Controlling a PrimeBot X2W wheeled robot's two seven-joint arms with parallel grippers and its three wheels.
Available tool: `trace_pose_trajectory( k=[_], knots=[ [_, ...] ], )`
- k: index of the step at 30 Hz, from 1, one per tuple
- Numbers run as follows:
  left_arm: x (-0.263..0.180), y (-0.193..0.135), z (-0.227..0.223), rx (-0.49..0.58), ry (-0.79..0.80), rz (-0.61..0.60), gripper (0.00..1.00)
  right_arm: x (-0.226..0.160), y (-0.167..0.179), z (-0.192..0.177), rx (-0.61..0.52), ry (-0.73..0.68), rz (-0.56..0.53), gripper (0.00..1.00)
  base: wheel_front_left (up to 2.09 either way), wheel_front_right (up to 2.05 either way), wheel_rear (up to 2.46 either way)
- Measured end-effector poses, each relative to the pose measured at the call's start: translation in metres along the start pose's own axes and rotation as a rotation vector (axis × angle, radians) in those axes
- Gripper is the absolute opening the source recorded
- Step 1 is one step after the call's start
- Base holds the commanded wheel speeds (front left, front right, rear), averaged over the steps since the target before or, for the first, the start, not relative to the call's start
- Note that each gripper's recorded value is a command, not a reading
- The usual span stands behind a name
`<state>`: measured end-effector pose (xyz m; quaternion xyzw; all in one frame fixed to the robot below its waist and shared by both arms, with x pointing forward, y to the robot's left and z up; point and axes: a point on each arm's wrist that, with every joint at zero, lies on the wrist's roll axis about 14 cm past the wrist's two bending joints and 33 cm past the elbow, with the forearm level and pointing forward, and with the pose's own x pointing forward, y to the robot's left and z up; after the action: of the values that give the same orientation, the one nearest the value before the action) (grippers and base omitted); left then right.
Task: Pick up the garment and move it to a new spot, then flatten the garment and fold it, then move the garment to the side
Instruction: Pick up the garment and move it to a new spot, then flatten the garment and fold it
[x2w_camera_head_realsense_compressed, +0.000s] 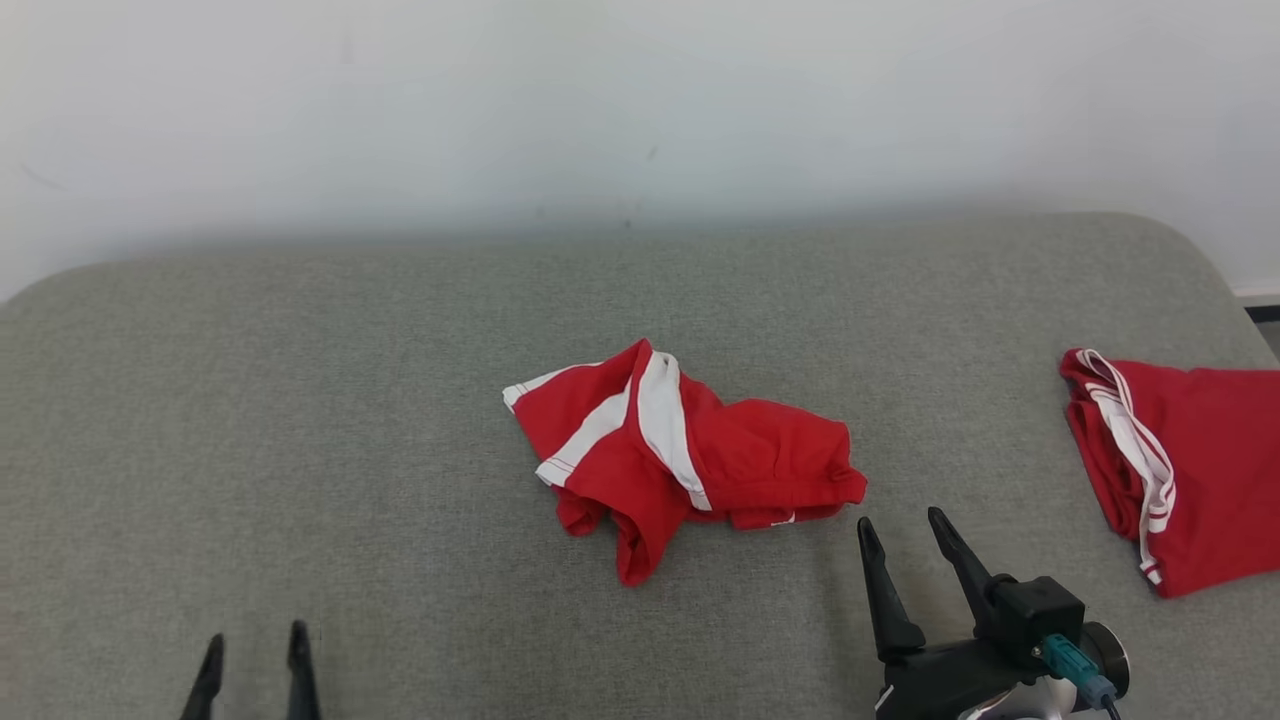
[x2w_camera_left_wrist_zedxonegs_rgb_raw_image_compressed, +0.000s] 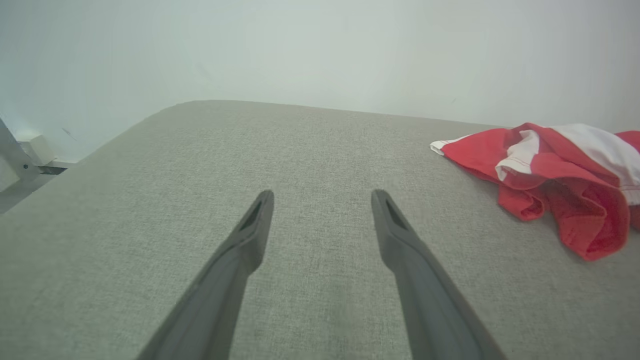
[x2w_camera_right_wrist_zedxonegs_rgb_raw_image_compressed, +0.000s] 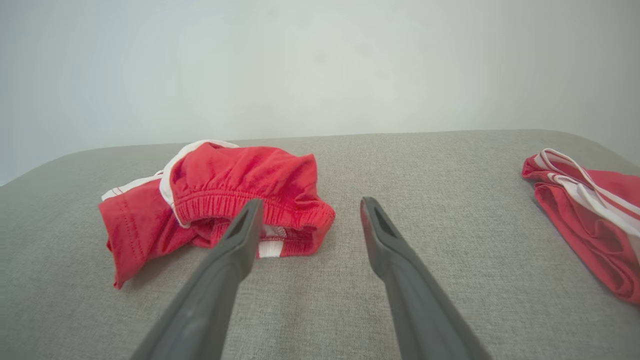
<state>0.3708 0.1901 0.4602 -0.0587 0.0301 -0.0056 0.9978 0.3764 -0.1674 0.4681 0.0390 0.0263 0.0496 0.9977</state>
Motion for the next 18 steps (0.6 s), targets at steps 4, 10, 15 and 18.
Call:
trace_pose_trajectory(
  k=[4,10,15,18],
  knots=[
    [-0.019,0.023,-0.002,0.036,0.006,0.079,1.0,0.002,0.01,0.001,-0.003,-0.003,0.029,1.0,0.0,0.0,0.0],
    [-0.032,0.03,-0.011,0.032,0.034,0.115,1.0,0.007,0.025,-0.003,-0.006,0.008,0.076,1.0,0.0,0.0,0.0],
    [-0.032,0.028,-0.012,0.009,0.033,0.123,1.0,0.012,0.04,-0.013,-0.005,0.04,0.125,1.0,0.0,0.0,0.0],
    [-0.028,0.025,-0.01,0.0,0.026,0.12,1.0,0.018,0.053,-0.02,0.006,0.064,0.164,1.0,0.0,0.0,0.0]
  ],
)
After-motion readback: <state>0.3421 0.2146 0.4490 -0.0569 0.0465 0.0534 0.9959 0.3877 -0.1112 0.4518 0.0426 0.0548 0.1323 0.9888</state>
